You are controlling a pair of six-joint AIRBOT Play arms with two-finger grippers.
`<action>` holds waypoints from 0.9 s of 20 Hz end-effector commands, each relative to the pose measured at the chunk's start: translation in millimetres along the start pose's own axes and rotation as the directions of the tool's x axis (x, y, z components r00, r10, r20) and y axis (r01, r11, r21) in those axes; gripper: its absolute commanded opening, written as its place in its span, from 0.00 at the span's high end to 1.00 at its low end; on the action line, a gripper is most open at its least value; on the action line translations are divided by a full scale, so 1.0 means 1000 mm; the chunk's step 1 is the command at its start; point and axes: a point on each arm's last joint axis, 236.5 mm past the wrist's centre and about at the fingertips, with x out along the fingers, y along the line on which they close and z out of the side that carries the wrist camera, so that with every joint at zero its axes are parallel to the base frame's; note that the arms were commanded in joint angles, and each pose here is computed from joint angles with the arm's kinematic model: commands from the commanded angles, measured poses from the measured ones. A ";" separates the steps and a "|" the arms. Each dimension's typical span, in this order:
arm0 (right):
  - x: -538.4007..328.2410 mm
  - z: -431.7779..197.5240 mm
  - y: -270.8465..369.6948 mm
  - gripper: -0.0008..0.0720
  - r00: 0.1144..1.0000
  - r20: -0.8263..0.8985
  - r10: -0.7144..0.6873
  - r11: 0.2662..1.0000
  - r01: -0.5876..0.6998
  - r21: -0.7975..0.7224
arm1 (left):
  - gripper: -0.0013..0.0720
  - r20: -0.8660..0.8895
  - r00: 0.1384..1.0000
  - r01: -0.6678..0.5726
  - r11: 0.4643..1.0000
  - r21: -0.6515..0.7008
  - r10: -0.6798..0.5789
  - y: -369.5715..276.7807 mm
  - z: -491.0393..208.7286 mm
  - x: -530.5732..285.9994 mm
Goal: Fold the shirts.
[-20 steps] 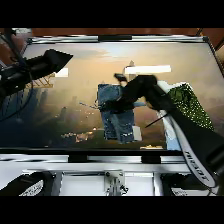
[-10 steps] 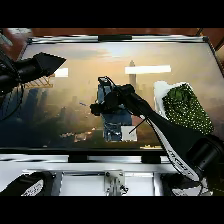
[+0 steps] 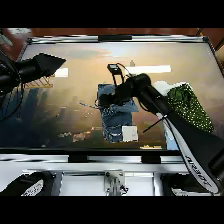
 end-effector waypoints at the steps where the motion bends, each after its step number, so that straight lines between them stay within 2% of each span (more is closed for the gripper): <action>1: -0.035 -0.011 -0.046 0.19 0.995 -0.065 -0.072 0.997 0.074 0.031 | 0.92 -0.001 1.000 -0.001 1.000 0.000 0.001 0.001 0.000 0.000; 5: -0.052 -0.029 -0.124 0.19 0.978 -0.174 -0.117 0.969 0.150 0.196 | 0.92 -0.002 1.000 -0.001 1.000 0.004 0.001 0.001 0.000 0.001; 6: -0.052 -0.036 -0.138 0.09 0.977 -0.193 -0.092 0.959 0.139 0.247 | 0.92 -0.002 1.000 -0.001 1.000 0.004 0.001 0.001 0.000 0.000; 9: -0.039 -0.068 -0.163 0.07 0.970 -0.216 0.106 0.884 0.007 0.468 | 0.92 0.000 1.000 -0.002 1.000 0.003 0.002 0.001 0.000 0.001; 11: -0.023 -0.072 -0.166 0.07 0.966 -0.124 0.226 0.783 -0.105 0.613 | 0.92 0.008 1.000 -0.005 1.000 0.003 0.005 0.002 0.002 0.000; 13: -0.005 -0.069 -0.163 0.07 0.963 -0.039 0.265 0.722 -0.172 0.670 | 0.92 0.011 1.000 -0.007 1.000 0.004 0.007 0.002 0.003 0.000; 18: 0.017 -0.054 -0.168 0.08 0.980 0.060 0.191 0.710 -0.180 0.681 | 0.92 0.001 0.999 -0.036 0.999 0.033 0.036 0.009 0.000 0.000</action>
